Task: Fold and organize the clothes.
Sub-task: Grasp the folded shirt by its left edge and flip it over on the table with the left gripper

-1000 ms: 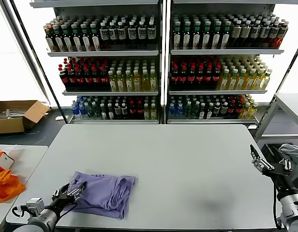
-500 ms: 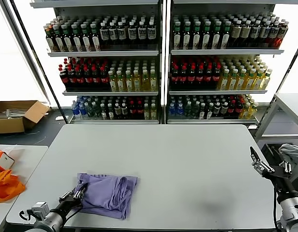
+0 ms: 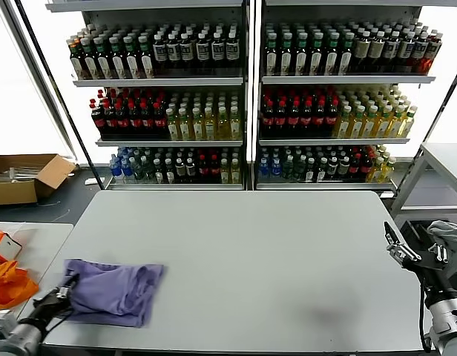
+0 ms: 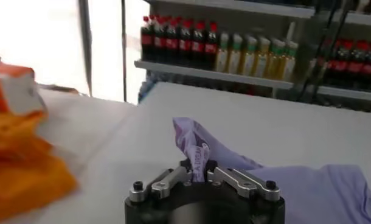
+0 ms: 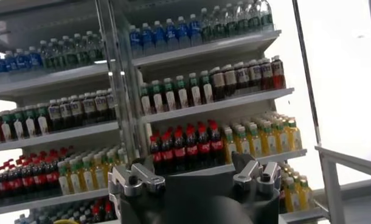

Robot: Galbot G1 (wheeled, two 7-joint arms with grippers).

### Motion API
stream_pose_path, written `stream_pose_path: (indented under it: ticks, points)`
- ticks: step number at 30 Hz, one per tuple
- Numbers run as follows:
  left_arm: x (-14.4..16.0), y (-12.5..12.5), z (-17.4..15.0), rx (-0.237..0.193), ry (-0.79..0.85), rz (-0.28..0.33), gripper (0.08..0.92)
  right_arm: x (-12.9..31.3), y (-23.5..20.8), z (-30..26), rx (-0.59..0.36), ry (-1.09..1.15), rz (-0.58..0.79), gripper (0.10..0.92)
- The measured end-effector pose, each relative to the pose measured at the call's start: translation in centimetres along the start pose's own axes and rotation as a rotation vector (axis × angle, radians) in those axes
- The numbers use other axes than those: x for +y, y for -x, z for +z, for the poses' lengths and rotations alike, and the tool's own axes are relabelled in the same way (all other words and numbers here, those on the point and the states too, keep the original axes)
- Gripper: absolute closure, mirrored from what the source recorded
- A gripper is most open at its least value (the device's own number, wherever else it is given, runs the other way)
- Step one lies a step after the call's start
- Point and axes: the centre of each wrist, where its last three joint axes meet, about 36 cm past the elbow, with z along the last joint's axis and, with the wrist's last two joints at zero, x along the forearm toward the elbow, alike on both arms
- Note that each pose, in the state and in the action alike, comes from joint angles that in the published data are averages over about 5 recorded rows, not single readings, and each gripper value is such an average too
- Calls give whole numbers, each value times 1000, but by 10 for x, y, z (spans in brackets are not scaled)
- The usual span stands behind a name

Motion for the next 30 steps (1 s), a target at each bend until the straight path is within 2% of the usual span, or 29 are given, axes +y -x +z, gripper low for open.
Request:
stream_pose_path:
  ticks: [7, 10, 14, 18, 23, 26, 30]
  points:
    - [52, -18, -52, -68, 119, -98, 837, 0, 1, 4, 3, 2, -5, 200]
    - [56, -26, -71, -98, 154, -113, 837, -1, 2, 5, 3, 3, -4, 200]
    - [42, -34, -86, -135, 192, -101, 837, 0, 2, 6, 2, 4, -5, 200]
    - [9, -37, -80, -153, 207, -62, 837, 1, 2, 4, 1, 1, -5, 200]
    - [-57, -34, -50, -139, 137, 26, 837, 1, 0, -1, 3, -15, -3, 200]
    - [-105, -32, -30, -105, 53, 110, 837, 0, -1, -4, 5, -26, -2, 200]
    - [-168, -32, -7, -16, -89, 238, 837, 0, -3, -9, 9, -37, -2, 200]
